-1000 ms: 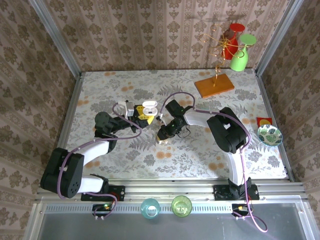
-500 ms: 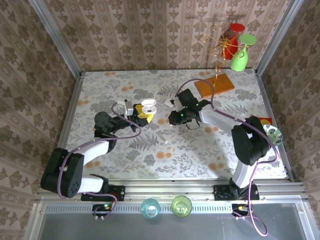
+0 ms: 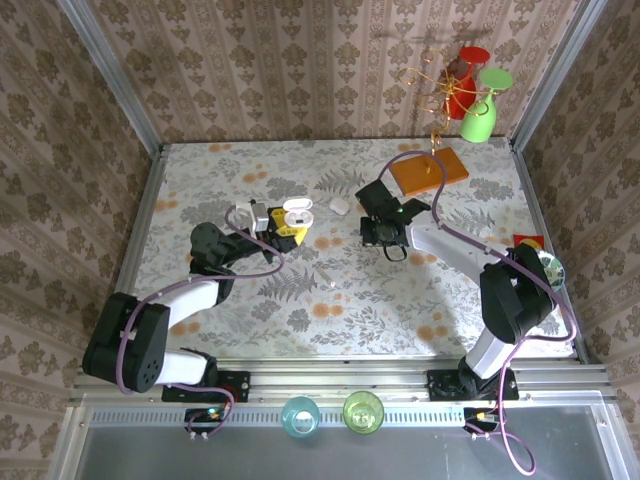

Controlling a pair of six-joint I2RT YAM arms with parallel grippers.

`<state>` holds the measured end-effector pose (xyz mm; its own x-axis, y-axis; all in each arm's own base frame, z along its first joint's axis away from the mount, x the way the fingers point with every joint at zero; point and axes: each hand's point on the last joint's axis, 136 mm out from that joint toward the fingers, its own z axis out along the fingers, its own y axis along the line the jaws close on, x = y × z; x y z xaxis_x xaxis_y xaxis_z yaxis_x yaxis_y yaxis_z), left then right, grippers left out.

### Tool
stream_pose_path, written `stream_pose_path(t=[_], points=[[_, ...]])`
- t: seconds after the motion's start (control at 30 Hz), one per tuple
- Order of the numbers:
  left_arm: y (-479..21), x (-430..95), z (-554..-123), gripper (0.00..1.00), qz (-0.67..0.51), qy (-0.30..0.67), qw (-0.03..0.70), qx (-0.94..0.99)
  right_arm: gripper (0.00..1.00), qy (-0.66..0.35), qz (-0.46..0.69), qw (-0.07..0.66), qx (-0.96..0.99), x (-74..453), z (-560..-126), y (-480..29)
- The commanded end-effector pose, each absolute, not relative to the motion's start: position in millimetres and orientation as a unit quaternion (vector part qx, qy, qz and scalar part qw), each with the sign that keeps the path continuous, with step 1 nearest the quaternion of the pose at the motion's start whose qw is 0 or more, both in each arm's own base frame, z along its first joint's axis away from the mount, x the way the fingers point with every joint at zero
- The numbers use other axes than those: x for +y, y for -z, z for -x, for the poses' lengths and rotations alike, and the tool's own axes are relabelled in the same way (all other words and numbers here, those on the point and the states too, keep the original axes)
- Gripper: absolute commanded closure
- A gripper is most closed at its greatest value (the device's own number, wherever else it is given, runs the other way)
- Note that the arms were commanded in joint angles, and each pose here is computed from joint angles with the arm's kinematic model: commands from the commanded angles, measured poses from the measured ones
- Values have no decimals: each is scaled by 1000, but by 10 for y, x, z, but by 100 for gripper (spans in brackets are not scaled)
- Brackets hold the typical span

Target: Insert wireless bluetooth earbuds into charging case

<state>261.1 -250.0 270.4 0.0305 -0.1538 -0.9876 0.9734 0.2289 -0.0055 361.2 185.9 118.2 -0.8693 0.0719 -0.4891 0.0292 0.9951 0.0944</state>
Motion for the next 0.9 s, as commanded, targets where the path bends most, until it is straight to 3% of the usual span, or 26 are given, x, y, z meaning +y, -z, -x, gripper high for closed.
stream_pose_path(t=[0.0,0.47,0.87], points=[[-2707,-2467,-2699,70,-406,441,625,500,84,-50,-46,286,956,1809,-3531,-1505],[-2437,-2510,-3056,70,-400,336,679,516,84,-177,60,375,908,2610,-3339,-2624],[-2364,-2625,-3019,70,-409,330,677,515,84,-228,124,394,882,3265,-3436,-2923]])
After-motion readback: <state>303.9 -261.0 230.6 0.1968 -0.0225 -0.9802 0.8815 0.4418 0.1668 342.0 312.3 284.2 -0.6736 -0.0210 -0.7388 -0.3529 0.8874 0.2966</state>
